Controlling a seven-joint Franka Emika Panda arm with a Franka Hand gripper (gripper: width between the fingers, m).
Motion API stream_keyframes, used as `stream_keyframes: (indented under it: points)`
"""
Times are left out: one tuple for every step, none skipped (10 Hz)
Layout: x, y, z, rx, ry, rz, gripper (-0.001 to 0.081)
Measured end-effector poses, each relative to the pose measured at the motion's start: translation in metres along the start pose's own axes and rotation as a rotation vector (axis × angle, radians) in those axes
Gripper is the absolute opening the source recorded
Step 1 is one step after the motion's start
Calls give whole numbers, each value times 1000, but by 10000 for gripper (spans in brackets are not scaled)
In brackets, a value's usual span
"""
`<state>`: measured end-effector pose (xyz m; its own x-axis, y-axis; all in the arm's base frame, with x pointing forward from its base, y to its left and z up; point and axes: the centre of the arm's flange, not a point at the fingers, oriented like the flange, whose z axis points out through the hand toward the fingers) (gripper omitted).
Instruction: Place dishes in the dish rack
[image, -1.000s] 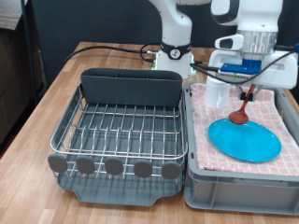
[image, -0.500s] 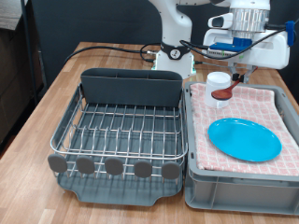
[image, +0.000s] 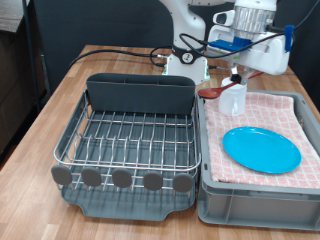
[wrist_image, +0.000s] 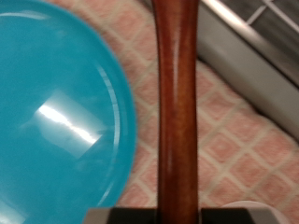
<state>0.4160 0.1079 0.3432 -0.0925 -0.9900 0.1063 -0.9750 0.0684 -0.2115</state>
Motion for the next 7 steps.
stream_keyframes:
  points:
    - [10,6,-5,-14,17,36,93]
    - [19,12,-9,-24,32,76,93]
    - [28,19,-14,-38,35,166,93]
    - [37,26,-18,-50,28,285,93]
    - [45,33,-21,-49,19,384,93]
    - [54,41,-22,-46,20,451,93]
    - [59,47,-28,-33,16,504,93]
